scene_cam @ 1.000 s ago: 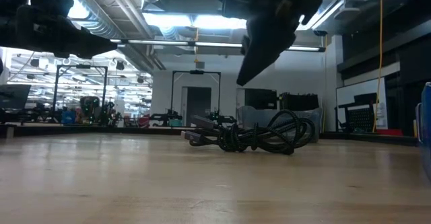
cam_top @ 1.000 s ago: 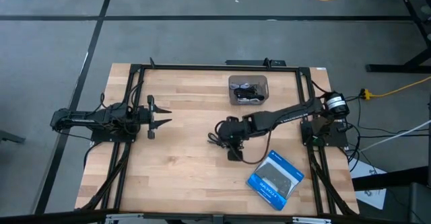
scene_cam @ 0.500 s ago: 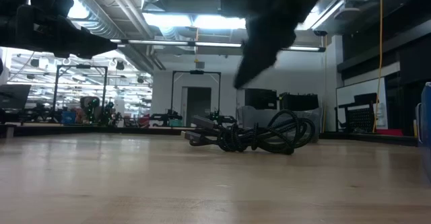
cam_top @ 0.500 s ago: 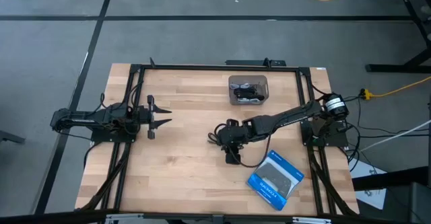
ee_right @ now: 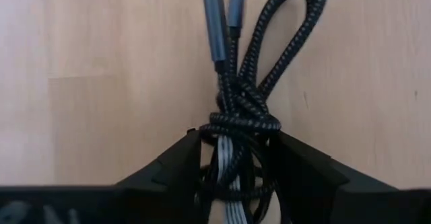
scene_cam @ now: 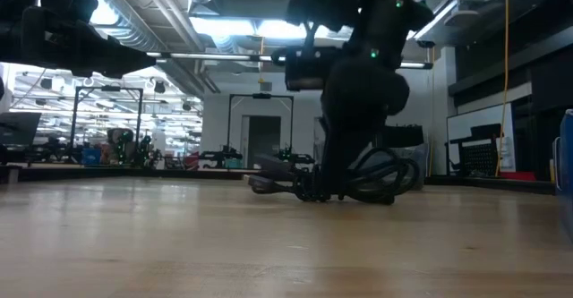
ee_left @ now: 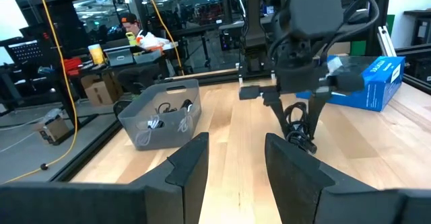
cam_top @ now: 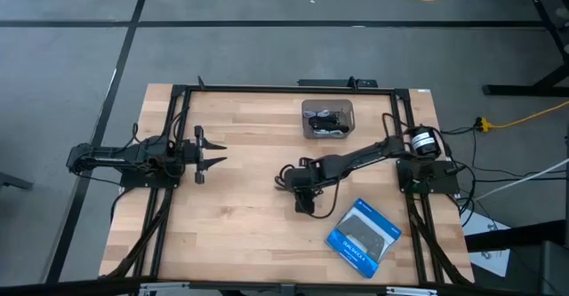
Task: Pick and place USB-C Cables
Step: Put the black charger cable into the black bin
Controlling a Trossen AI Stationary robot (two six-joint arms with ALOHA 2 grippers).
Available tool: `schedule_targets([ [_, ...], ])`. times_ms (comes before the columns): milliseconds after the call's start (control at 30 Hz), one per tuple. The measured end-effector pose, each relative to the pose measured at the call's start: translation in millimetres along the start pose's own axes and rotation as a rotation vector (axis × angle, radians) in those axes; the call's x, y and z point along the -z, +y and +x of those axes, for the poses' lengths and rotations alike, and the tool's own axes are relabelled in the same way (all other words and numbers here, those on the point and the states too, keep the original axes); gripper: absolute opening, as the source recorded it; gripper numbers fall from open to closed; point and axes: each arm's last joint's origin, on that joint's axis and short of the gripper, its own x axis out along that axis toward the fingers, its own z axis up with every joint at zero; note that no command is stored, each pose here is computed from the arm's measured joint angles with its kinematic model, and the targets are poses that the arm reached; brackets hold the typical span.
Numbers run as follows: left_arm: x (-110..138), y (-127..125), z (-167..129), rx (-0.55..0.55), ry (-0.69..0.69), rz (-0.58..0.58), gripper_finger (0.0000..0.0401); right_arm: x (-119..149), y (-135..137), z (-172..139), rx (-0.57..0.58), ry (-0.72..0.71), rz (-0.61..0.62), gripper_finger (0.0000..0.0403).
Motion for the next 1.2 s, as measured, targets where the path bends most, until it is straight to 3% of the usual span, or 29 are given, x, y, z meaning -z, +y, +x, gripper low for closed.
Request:
schedule_targets([
  [400,0,0,0,0.0,0.0,0.0,0.0138,4,-2,9,0.04,0.042,0.001,0.0173],
  [800,0,0,0,0.0,0.0,0.0,0.0138,5,-4,4,0.061,0.043,-0.014,0.0067],
  [900,0,0,0,0.0,0.0,0.0,0.0138,3,-4,-12,0.05,0.012,-0.052,0.0058],
  [1000,0,0,0,0.0,0.0,0.0,0.0138,-8,-6,-44,0.039,-0.108,-0.059,0.0056],
  [1200,0,0,0,0.0,0.0,0.0,0.0138,-15,-24,-98,0.143,-0.276,-0.103,0.0054],
])
